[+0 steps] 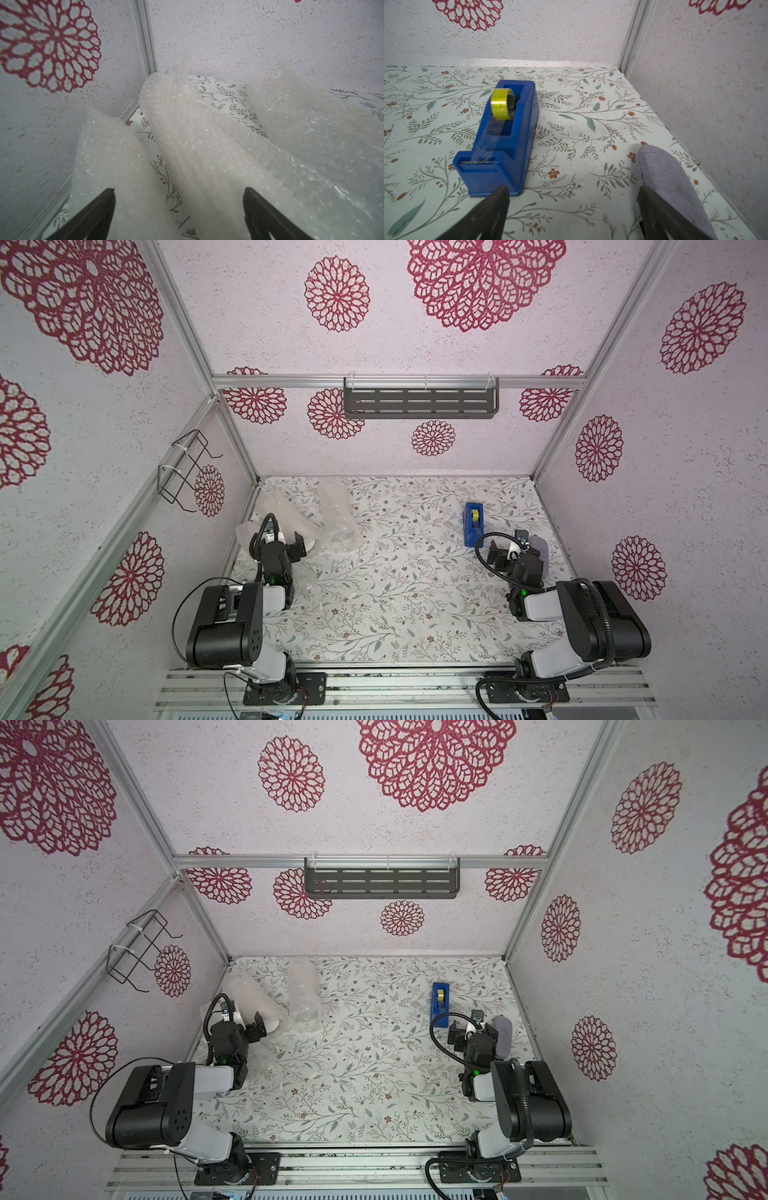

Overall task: Wrap vases in bubble wrap
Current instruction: Reset both arms

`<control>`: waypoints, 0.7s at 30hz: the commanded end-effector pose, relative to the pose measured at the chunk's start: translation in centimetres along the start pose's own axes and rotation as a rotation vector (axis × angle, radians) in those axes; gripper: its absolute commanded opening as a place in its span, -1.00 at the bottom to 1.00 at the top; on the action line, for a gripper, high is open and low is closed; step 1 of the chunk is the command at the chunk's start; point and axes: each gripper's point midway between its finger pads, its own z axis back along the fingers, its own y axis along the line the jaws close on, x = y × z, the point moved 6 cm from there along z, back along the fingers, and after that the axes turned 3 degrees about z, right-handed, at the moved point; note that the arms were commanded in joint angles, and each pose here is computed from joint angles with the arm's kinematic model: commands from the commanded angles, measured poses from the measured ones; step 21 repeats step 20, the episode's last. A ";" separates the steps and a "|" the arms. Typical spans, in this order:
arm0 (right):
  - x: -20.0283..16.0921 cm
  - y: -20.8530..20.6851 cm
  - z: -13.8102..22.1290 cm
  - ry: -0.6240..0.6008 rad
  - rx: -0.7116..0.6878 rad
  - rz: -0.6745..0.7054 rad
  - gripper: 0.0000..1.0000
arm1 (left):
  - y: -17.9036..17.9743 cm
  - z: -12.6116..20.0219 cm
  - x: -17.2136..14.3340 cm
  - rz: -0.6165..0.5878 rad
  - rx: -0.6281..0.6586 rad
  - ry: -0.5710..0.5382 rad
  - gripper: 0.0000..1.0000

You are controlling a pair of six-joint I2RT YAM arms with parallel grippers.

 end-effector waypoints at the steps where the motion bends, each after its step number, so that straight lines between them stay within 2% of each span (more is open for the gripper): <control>1: 0.9 -0.5 0.1 -0.057 -0.031 -0.037 0.98 | -0.3 -0.4 0.9 0.033 -0.041 -0.034 0.95; 21: 1.0 -0.5 0.0 -0.057 -0.029 -0.037 0.98 | -0.1 -0.4 0.9 0.038 -0.029 -0.027 0.95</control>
